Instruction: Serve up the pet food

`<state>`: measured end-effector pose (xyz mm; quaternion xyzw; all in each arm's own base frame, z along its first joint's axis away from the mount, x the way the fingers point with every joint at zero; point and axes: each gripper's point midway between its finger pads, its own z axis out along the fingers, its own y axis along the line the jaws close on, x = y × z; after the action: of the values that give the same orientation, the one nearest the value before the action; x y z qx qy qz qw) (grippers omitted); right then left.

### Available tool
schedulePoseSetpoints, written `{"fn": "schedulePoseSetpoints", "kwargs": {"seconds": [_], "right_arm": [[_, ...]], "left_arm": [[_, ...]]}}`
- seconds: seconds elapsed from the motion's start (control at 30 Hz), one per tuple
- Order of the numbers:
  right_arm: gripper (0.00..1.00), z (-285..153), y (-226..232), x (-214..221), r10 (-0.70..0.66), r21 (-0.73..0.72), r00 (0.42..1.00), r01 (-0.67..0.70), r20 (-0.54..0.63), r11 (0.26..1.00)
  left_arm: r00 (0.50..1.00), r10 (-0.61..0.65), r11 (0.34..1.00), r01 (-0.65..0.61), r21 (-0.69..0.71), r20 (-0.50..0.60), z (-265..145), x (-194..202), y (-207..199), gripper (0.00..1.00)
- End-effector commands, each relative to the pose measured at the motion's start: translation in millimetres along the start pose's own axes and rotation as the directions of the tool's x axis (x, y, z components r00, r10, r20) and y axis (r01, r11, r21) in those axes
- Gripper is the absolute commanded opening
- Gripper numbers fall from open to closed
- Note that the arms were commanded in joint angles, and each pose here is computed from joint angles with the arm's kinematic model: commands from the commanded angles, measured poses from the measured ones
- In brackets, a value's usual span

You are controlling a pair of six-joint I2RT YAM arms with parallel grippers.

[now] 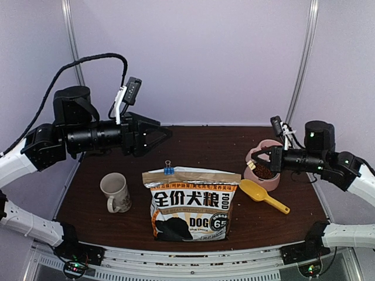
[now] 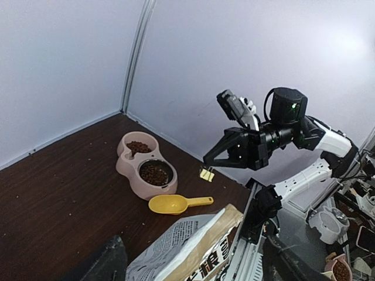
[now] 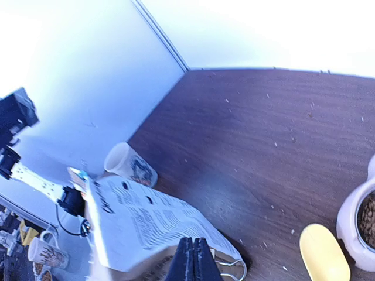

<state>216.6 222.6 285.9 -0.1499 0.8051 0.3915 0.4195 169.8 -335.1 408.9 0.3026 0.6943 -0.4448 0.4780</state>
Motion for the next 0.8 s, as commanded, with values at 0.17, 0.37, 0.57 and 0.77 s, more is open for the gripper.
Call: {"fn": "schedulePoseSetpoints", "kwargs": {"seconds": [0.17, 0.37, 0.57, 0.77], "right_arm": [[0.00, -37.3, 104.9, -84.0, -0.070, -0.301, 0.977, 0.129, 0.201, 0.945], [0.00, -25.6, 150.0, -80.4, -0.140, -0.404, 0.969, 0.214, 0.204, 0.889], [0.00, -10.7, 184.3, -71.4, -0.152, -0.510, 0.968, 0.234, 0.199, 0.828], [0.00, -1.5, 196.6, -64.1, -0.161, -0.551, 0.971, 0.232, 0.175, 0.801]], "left_arm": [[1.000, 0.009, 0.986, -0.013, 0.169, 0.028, 30.7, -14.0, -43.4, 0.82], [0.999, -0.015, 0.971, 0.024, 0.238, -0.039, 53.4, 1.0, -57.7, 0.82], [0.995, -0.015, 0.953, 0.043, 0.301, -0.094, 70.6, 11.2, -69.6, 0.81], [0.994, -0.016, 0.943, 0.052, 0.329, -0.112, 74.1, 14.0, -74.4, 0.63]]}}
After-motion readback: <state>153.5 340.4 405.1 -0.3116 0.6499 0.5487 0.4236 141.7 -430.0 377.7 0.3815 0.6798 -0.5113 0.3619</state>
